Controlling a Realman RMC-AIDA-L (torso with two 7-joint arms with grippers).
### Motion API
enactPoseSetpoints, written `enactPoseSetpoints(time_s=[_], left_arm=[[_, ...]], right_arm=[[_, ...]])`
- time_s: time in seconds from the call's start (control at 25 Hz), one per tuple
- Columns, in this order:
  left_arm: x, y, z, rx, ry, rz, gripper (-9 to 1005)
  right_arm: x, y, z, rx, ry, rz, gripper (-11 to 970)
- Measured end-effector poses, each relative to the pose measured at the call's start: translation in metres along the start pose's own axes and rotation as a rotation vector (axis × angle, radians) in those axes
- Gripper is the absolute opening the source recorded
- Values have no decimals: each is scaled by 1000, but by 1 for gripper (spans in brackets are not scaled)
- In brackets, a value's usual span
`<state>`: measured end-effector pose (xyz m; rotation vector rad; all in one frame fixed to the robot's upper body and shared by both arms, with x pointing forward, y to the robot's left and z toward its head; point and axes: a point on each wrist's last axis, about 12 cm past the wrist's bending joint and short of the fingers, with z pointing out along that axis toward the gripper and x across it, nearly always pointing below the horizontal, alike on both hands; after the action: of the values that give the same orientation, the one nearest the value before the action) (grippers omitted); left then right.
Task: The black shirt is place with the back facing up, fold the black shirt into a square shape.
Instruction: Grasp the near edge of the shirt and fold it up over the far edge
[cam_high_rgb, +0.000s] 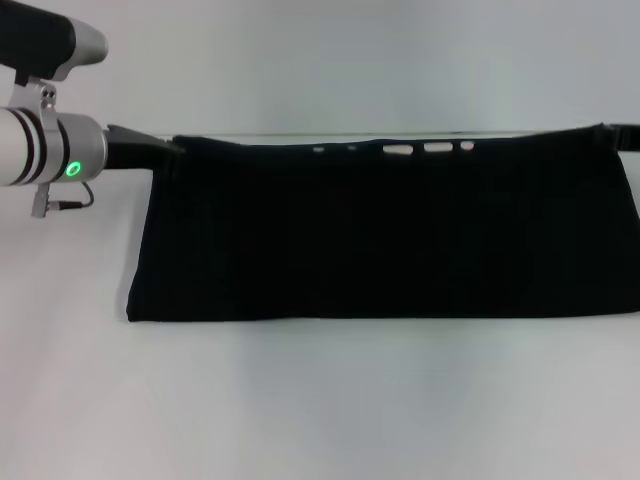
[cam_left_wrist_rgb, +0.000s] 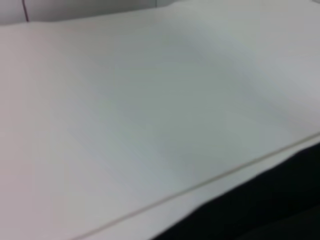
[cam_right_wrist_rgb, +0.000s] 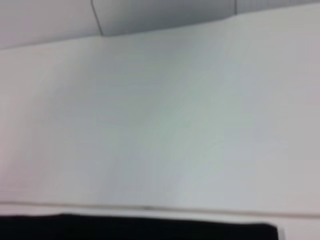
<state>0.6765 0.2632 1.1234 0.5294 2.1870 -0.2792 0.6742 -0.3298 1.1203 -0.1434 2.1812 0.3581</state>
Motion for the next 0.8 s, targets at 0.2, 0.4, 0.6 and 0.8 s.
enactPoseSetpoints(time_s=[0.2,0.4,0.6,0.8], left_arm=[[-13,3,1,-39,-29,23,42],[-25,4,1,-60,-51,45,42],[-26,3,3,-70,-54,48,46],[-23,2,7,-91,-53,44,54]], right_arm=[[-17,5,4,12,-47,1,36],[-27,7,6,37,-75,-6,36],[-27,10,11,56,-75,-8,37],[-22,14,15,60,-63,-4,37]])
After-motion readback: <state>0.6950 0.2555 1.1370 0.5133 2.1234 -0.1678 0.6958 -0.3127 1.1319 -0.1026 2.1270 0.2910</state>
